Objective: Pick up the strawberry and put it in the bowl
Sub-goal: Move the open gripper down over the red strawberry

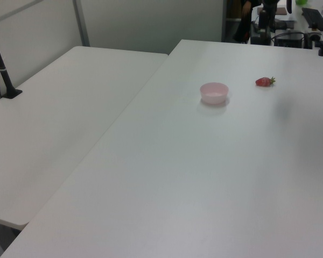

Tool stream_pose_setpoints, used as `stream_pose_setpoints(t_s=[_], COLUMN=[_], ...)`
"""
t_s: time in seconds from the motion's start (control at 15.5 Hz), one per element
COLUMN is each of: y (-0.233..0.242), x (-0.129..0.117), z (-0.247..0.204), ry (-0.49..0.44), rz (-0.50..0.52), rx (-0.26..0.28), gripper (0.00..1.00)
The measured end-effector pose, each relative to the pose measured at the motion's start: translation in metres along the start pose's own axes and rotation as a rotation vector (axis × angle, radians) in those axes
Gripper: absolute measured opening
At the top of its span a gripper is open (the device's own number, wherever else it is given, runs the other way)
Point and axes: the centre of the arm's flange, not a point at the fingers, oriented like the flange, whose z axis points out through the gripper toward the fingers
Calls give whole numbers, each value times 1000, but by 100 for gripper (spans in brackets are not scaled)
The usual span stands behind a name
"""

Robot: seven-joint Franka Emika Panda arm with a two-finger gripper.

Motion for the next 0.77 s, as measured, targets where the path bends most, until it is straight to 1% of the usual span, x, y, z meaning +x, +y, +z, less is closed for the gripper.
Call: stream_pose_setpoints(t_s=[0.19, 0.32, 0.39, 0.52, 0.77], y=[31, 44, 52, 58, 57], x=[-4, -3, 1, 8, 16], z=[61, 101, 128, 164, 229], ry=[21, 10, 4, -5, -59], rz=[30, 27, 17, -5, -43], rx=[-8, -22, -36, -42, -48], gripper=[100, 100, 100, 100, 100])
